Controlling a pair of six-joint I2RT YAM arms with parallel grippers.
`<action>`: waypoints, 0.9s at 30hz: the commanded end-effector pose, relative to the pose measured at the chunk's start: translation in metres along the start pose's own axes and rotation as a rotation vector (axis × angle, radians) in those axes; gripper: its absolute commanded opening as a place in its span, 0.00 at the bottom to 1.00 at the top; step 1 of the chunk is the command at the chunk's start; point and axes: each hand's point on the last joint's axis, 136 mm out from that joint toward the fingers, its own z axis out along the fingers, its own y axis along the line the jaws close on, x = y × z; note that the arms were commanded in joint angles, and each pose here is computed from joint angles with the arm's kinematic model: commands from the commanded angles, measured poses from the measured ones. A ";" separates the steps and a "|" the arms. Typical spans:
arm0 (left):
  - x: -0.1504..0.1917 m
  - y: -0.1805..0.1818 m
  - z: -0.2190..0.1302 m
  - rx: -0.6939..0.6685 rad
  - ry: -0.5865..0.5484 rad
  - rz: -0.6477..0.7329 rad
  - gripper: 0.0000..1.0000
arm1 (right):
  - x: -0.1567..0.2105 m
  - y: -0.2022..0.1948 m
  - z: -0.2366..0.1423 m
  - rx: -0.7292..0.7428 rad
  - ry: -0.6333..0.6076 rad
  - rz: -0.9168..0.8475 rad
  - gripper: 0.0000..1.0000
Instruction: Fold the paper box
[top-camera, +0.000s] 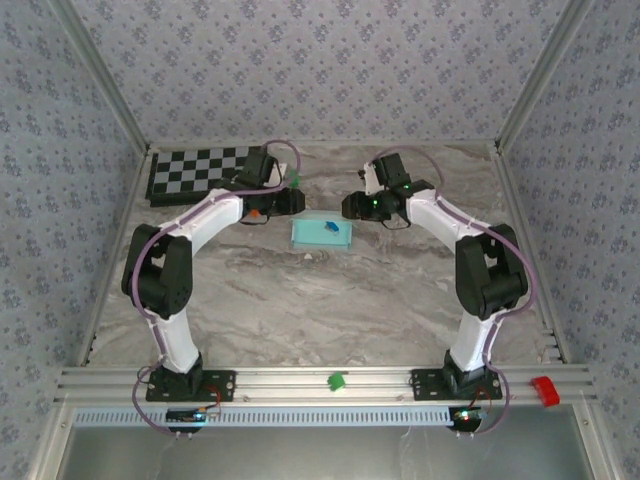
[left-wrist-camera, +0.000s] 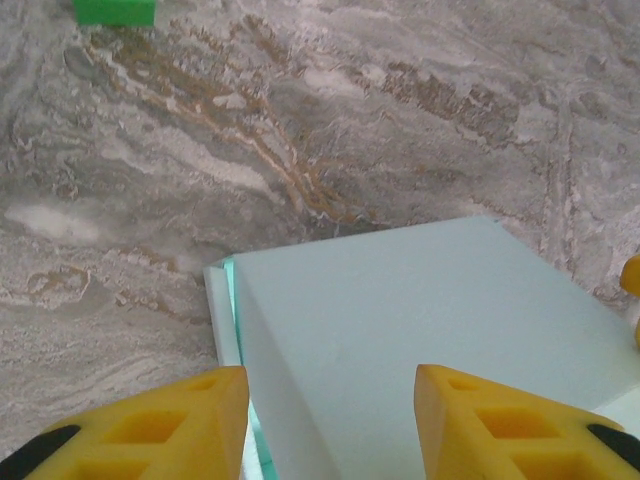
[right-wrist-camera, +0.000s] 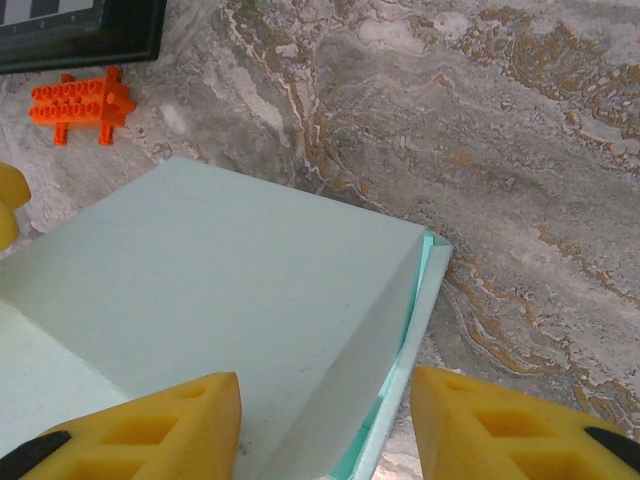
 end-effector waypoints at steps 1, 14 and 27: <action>0.015 0.010 0.006 -0.010 0.036 -0.036 0.47 | 0.011 -0.004 0.008 0.014 0.050 0.027 0.49; 0.041 0.027 0.018 -0.043 0.077 -0.073 0.47 | 0.037 -0.018 0.027 0.047 0.112 0.050 0.49; 0.058 0.033 0.034 -0.050 0.111 -0.090 0.47 | 0.055 -0.026 0.049 0.067 0.174 0.074 0.44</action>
